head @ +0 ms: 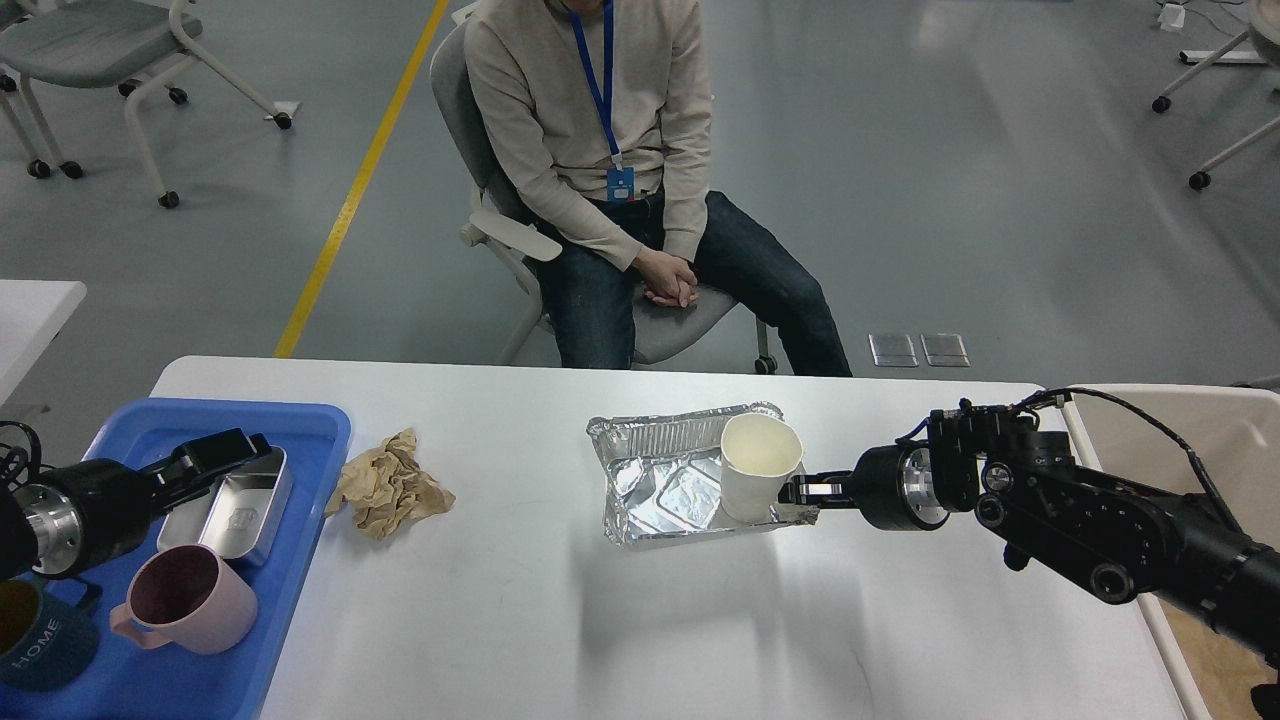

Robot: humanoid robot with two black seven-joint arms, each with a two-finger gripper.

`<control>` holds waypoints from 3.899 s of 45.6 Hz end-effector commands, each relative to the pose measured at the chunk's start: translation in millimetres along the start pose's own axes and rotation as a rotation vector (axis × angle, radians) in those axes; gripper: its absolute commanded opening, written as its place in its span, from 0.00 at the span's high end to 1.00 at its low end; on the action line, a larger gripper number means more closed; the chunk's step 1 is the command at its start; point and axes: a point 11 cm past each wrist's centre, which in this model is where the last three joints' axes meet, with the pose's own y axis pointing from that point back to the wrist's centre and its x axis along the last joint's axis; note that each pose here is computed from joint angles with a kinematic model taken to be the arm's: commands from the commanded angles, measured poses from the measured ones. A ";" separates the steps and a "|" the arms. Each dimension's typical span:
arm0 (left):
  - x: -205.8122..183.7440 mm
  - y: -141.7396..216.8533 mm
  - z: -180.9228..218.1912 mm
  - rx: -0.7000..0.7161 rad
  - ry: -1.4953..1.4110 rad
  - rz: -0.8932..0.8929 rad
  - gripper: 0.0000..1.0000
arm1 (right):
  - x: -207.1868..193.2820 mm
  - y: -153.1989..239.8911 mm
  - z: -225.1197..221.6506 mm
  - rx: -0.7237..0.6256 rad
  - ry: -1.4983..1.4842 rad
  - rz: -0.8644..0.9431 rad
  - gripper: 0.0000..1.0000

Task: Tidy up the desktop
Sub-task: 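Lower the left gripper toward the crumpled brown paper, then grasp the crumpled brown paper with the left gripper, then lift the brown paper and carry it over the foil tray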

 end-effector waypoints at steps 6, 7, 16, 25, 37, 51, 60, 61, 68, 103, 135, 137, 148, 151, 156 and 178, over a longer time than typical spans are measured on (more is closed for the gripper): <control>-2.0 -31.7 -1.3 0.015 0.006 0.005 0.14 | -0.8 -0.2 -0.1 0.001 -0.001 -0.001 1.00; -1.7 -34.8 -1.0 0.017 0.003 0.007 0.14 | -0.7 -0.2 0.4 -0.001 -0.001 -0.001 1.00; -15.8 -68.2 0.2 0.030 -0.012 -0.012 0.14 | -3.3 -0.3 1.8 -0.002 -0.005 -0.005 1.00; -36.8 -94.0 3.9 0.044 -0.072 -0.056 0.14 | -3.4 -0.4 0.9 0.000 -0.003 -0.005 1.00; -42.9 -113.9 10.9 0.057 -0.127 -0.062 0.14 | -5.7 0.4 2.8 -0.002 -0.008 -0.008 1.00; -39.7 -122.9 23.9 0.048 -0.170 -0.057 0.14 | -6.2 -0.9 1.2 0.002 -0.006 -0.010 1.00; -51.9 -134.6 22.5 0.075 -0.236 -0.084 0.14 | -6.0 -0.5 1.7 0.001 -0.007 -0.009 1.00; -52.6 -135.8 23.3 0.074 -0.238 -0.086 0.14 | -6.0 -0.5 1.7 0.000 -0.006 -0.009 1.00; -57.5 -141.6 29.5 0.067 -0.249 -0.094 0.14 | -5.3 0.5 2.2 0.000 -0.007 -0.007 1.00; -62.8 -139.1 22.3 0.042 -0.282 -0.121 1.00 | -6.1 -0.5 1.9 0.001 -0.009 -0.007 1.00; 37.0 -32.0 42.0 -0.060 -0.258 -0.017 1.00 | -4.9 -0.7 0.6 0.003 -0.007 -0.006 1.00; 39.0 -20.8 44.0 -0.073 -0.261 -0.013 1.00 | -4.4 -1.0 -0.2 0.005 -0.005 -0.005 1.00; 37.7 38.0 49.2 -0.126 -0.301 -0.035 1.00 | -5.2 -2.0 -1.4 0.007 -0.002 -0.010 1.00; 41.0 50.7 55.3 -0.149 -0.312 -0.053 1.00 | -5.4 -2.2 -1.3 0.006 -0.001 -0.010 1.00; 47.9 60.9 76.1 -0.208 -0.323 -0.066 1.00 | -5.5 -2.2 -1.3 0.006 -0.001 -0.010 1.00; -22.7 2.4 214.3 -0.515 -0.508 -0.294 0.99 | -1.5 0.4 -4.4 0.011 0.011 -0.005 1.00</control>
